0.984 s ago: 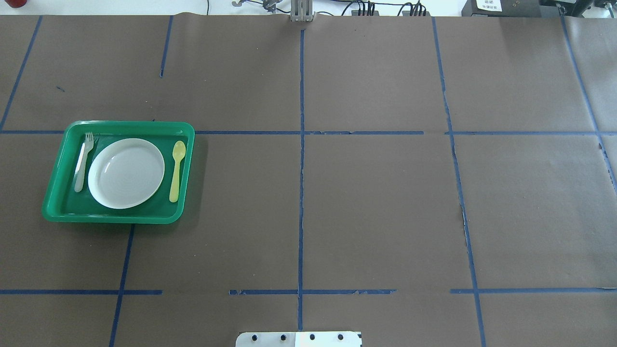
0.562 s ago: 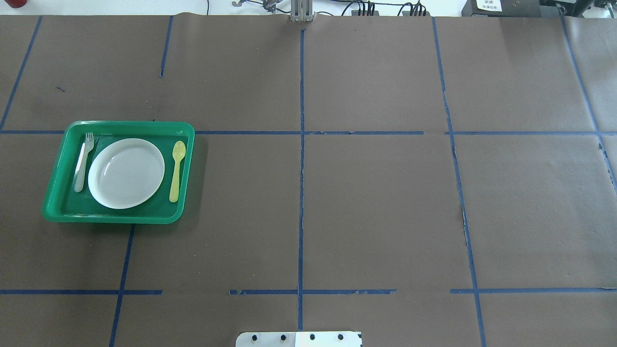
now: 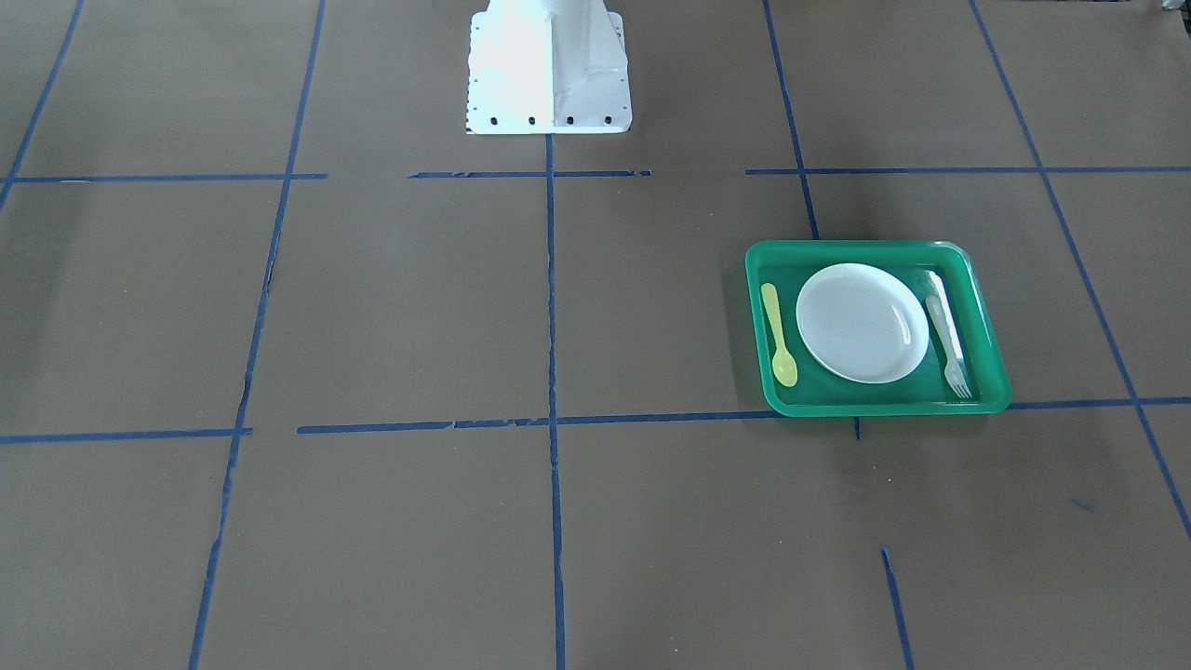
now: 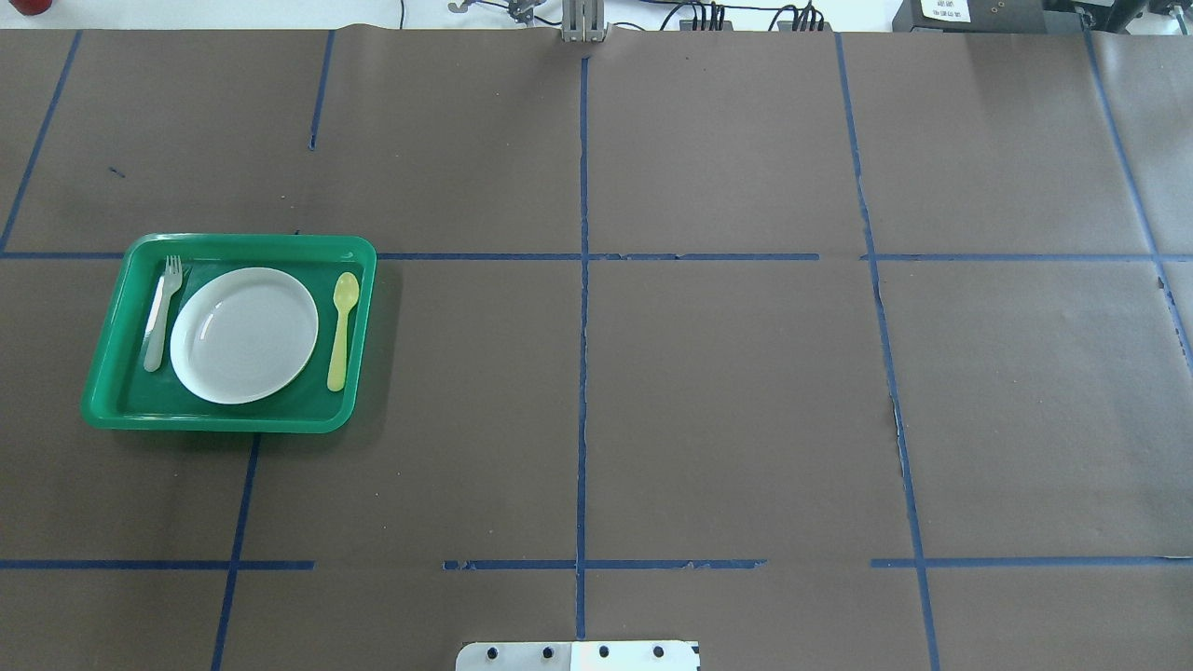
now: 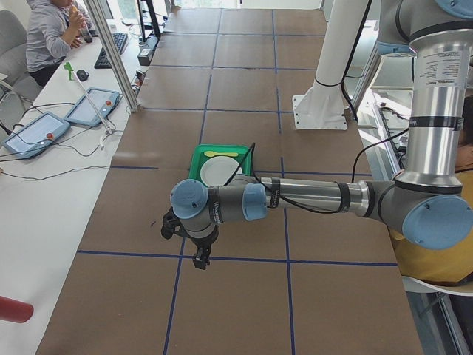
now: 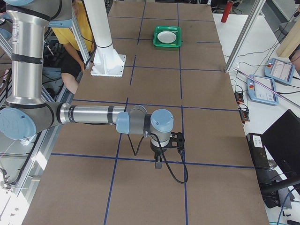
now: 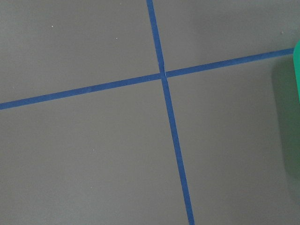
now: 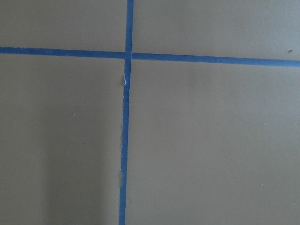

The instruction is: Place fork

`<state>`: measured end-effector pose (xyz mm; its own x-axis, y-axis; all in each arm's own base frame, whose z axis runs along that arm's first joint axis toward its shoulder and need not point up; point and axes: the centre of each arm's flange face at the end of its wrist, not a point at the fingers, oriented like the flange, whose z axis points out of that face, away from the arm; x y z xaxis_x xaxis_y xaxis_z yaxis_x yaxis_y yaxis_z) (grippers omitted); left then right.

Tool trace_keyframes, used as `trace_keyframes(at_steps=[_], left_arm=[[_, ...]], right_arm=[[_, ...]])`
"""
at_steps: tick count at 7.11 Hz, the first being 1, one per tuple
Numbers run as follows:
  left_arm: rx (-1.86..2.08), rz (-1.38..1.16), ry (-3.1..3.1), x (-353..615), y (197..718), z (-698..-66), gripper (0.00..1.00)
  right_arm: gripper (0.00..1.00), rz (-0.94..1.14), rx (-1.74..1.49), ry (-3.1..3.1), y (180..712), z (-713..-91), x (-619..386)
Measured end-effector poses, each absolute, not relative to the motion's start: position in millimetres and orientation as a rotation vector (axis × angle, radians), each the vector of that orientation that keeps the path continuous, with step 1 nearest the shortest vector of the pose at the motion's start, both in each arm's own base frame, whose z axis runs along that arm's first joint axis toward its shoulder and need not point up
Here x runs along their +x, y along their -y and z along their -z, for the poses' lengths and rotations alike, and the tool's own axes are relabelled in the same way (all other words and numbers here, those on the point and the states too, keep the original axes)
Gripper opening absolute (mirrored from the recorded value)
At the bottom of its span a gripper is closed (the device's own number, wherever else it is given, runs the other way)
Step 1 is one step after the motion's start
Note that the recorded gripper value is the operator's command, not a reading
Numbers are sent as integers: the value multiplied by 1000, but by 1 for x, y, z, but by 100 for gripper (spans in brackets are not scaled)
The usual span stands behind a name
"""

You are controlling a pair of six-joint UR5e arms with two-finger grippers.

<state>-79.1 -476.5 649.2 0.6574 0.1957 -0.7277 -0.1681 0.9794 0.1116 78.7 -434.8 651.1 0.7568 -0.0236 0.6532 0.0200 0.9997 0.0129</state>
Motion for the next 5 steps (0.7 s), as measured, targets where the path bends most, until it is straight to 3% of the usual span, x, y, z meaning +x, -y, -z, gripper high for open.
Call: trace_keyframes(at_steps=[5], left_arm=[[42, -205, -827, -82, 482, -644, 100]], right_arm=[[100, 24, 5, 712, 435, -651, 79]])
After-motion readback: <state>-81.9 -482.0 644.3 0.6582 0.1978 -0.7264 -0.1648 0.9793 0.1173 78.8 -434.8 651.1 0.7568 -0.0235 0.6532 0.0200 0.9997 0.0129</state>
